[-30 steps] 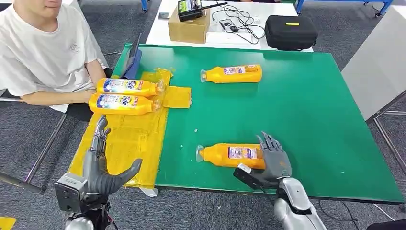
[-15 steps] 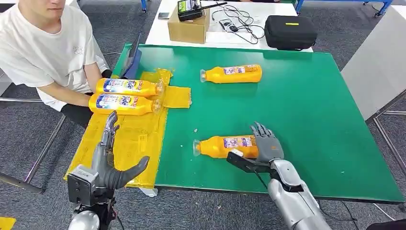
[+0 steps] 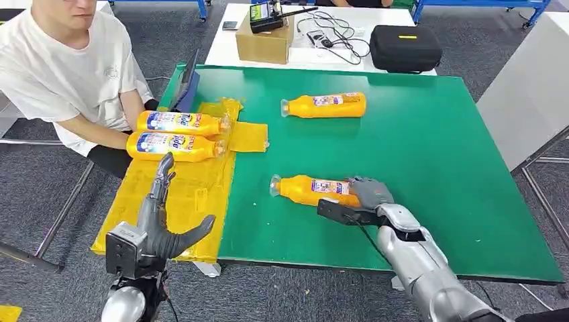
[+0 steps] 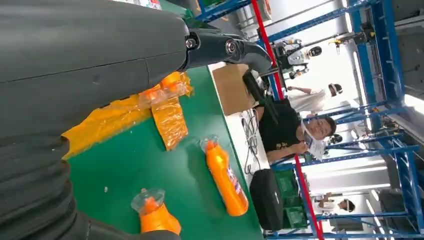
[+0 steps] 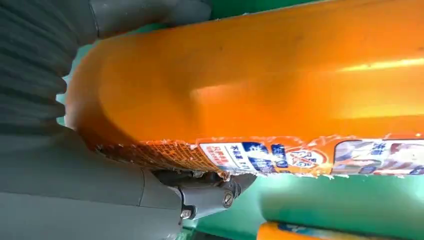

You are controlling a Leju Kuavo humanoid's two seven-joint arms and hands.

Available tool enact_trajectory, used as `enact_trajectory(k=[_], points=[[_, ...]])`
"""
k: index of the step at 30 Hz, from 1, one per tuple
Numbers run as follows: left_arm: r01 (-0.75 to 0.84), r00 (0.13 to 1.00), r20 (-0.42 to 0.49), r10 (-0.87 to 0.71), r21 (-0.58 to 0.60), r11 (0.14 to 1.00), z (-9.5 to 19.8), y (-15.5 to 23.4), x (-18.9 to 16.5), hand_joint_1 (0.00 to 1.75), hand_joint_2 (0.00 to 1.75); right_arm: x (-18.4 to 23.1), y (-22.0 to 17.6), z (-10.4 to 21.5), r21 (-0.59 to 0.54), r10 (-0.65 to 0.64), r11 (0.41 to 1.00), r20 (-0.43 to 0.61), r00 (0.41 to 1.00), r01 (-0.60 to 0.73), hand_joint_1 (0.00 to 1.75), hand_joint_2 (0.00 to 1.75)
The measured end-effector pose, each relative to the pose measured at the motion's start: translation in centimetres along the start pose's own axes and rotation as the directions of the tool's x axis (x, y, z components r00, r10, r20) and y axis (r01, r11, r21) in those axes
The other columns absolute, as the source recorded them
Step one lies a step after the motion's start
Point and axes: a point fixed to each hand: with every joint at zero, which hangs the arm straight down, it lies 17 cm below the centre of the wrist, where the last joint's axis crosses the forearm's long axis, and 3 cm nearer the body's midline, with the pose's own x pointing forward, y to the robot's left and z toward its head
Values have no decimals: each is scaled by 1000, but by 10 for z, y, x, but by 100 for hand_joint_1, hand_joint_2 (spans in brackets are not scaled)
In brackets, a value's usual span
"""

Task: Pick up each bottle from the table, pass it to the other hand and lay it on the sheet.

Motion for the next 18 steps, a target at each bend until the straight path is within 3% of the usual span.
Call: enact_trajectory(k=[7,13,18], points=[[-42,999,2,42,-23,999,-7,-7,-4,0,175,8,8,3,62,-148,988,114,982,142,175,175],[-45,999,2,45,-37,998,-8,-12,-7,0,175,15,9,6,37,-215,977,167,962,212,175,175],[-128,991,-42,128,-13,992,-2,-9,-14,0,175,46,-9,17,-120,-331,917,309,892,382,175,175]])
